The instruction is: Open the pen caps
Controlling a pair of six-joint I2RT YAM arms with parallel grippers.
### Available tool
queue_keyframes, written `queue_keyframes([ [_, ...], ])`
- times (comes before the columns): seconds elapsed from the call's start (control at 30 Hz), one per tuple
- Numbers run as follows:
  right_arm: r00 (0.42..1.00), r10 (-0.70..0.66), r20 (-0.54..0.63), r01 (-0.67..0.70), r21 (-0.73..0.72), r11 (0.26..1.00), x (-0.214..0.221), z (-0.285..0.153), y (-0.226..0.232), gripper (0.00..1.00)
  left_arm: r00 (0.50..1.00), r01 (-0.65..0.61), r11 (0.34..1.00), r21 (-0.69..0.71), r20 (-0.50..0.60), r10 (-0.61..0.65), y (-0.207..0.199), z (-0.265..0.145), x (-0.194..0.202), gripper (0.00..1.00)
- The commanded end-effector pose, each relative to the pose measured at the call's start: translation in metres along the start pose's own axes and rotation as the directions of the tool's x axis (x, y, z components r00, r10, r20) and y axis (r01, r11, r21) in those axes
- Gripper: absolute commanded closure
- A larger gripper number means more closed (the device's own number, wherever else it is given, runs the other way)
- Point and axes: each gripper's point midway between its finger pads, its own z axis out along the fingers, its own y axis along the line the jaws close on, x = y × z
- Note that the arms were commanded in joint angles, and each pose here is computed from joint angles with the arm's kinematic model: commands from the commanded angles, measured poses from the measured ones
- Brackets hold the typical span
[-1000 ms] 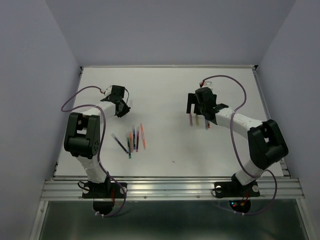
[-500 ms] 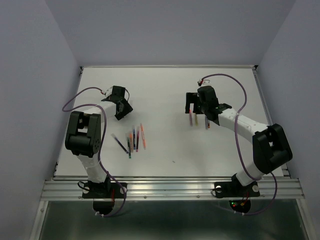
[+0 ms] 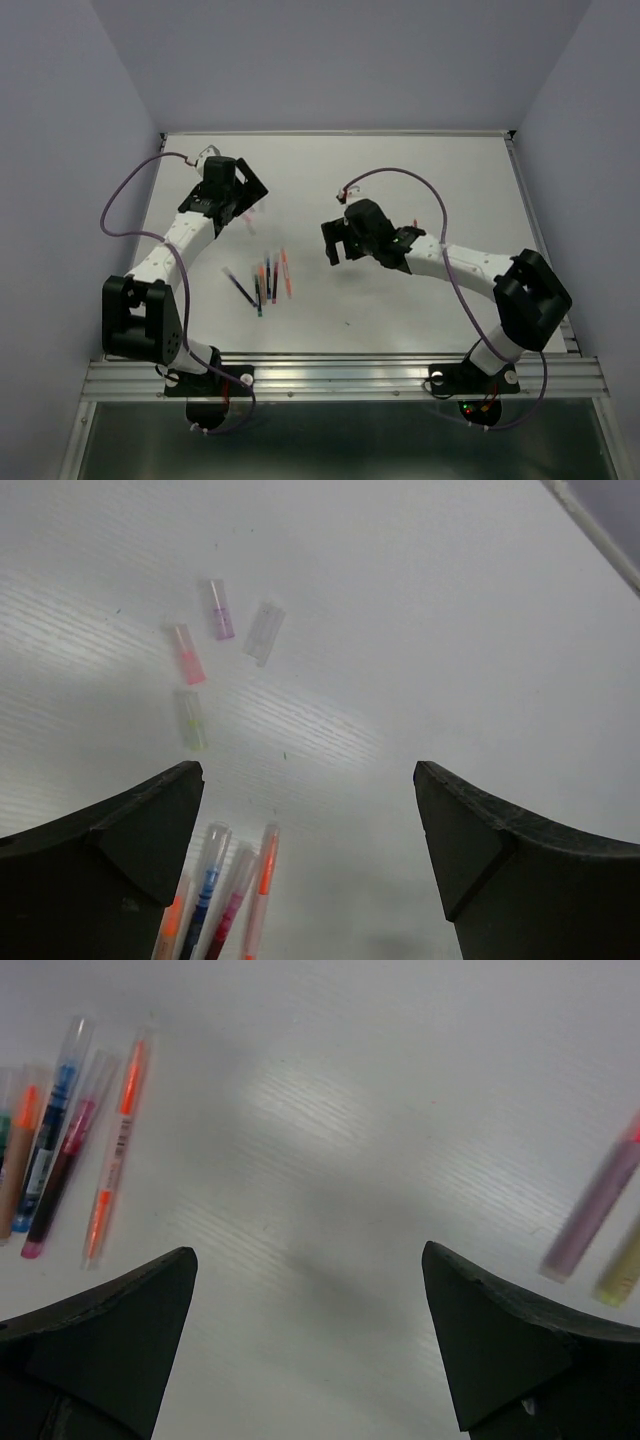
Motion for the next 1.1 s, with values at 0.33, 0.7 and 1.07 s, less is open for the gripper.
queue_keyframes([
  [0.33,0.991,-0.133,-0.029,0.130,-0.086,0.988,0.015,0.039,0.117,0.00,0.990,-0.010,0.997,0.075,0.143,-0.001,-0.015,-0.054,-0.035,0.01],
  [0.7,0.978,-0.192,-0.079,0.193,0.005,0.981,0.034,0.072,0.127,0.00,0.990,-0.018,0.996,0.083,0.142,0.006,-0.011,-0.053,-0.029,0.01],
  [1.07,0.967,-0.215,-0.134,0.222,0.036,0.974,0.059,0.090,0.124,0.23,0.991,-0.016,0.996,0.086,0.136,0.004,-0.011,-0.050,-0.027,0.01],
])
